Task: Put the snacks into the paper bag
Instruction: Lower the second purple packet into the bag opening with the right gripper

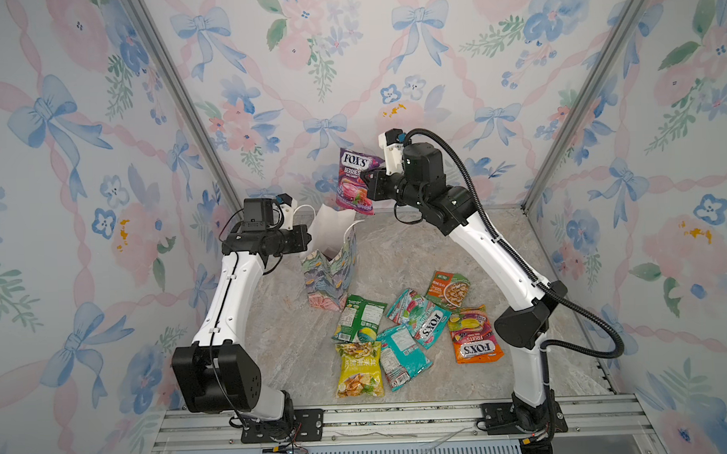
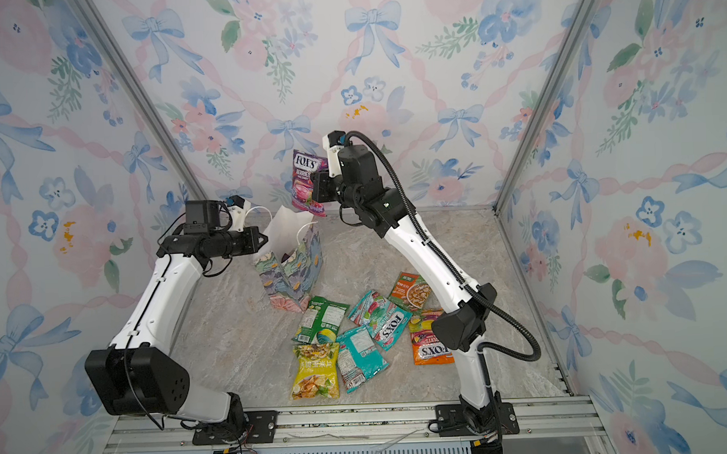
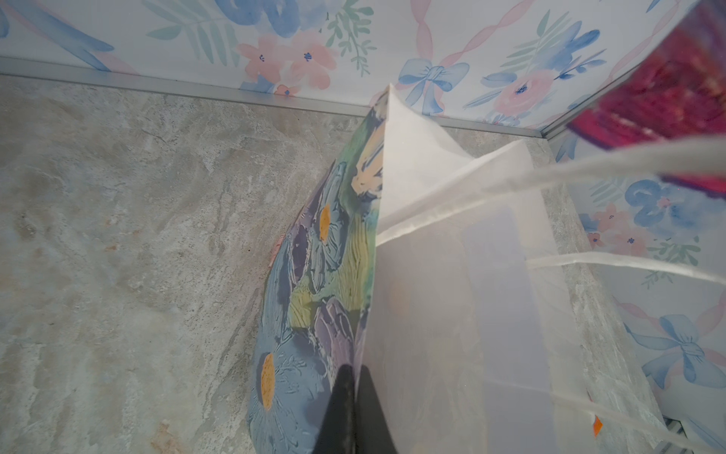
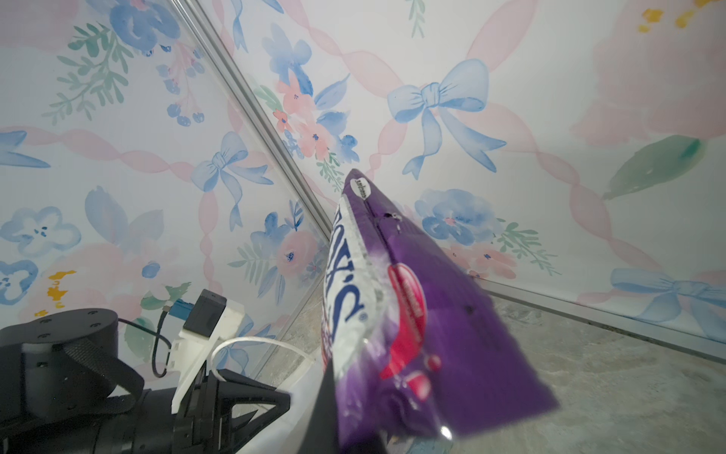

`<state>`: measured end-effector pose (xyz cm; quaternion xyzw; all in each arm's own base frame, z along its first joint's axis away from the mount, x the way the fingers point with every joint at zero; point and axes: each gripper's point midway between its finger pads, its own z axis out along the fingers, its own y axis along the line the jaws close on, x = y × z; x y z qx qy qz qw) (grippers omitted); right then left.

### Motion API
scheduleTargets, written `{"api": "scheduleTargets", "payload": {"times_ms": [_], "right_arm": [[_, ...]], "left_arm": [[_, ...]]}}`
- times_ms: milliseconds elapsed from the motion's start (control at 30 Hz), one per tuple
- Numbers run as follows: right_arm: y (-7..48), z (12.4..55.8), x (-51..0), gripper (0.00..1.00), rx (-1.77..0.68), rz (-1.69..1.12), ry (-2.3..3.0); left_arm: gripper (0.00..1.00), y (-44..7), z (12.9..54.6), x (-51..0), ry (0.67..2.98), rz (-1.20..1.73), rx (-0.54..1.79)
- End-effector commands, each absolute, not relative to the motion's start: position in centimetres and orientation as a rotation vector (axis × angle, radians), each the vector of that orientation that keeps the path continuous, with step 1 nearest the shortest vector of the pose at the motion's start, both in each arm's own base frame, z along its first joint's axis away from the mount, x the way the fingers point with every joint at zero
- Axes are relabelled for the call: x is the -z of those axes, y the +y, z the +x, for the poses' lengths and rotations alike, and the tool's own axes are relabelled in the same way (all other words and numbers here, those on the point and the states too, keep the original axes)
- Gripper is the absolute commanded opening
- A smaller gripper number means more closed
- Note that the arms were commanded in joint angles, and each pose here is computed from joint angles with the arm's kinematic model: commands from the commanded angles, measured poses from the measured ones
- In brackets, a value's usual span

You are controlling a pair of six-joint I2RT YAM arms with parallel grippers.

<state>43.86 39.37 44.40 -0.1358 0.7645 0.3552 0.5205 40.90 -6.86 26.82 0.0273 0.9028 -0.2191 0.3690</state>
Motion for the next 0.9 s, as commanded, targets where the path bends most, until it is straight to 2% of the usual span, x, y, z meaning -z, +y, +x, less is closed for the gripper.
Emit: {"api": "scheduleTargets", "payload": {"times_ms": [0, 433, 867], "right_arm": [[41.0, 42.7, -46.1, 0.0, -0.912, -0.362, 1.778], [44.8, 41.1, -42.9, 0.0, -0.961, -0.407, 1.851], [45.2, 40.7, -40.9, 0.0, -0.939, -0.406, 1.906]], "left_arm": [[0.0, -7.2, 40.1, -27.0, 2.311, 0.092, 0.588], [0.0, -7.2, 40.1, -27.1, 2.311, 0.09, 0.589], [0.0, -7.1, 40.1, -27.2, 2.306, 0.092, 0.581]]}}
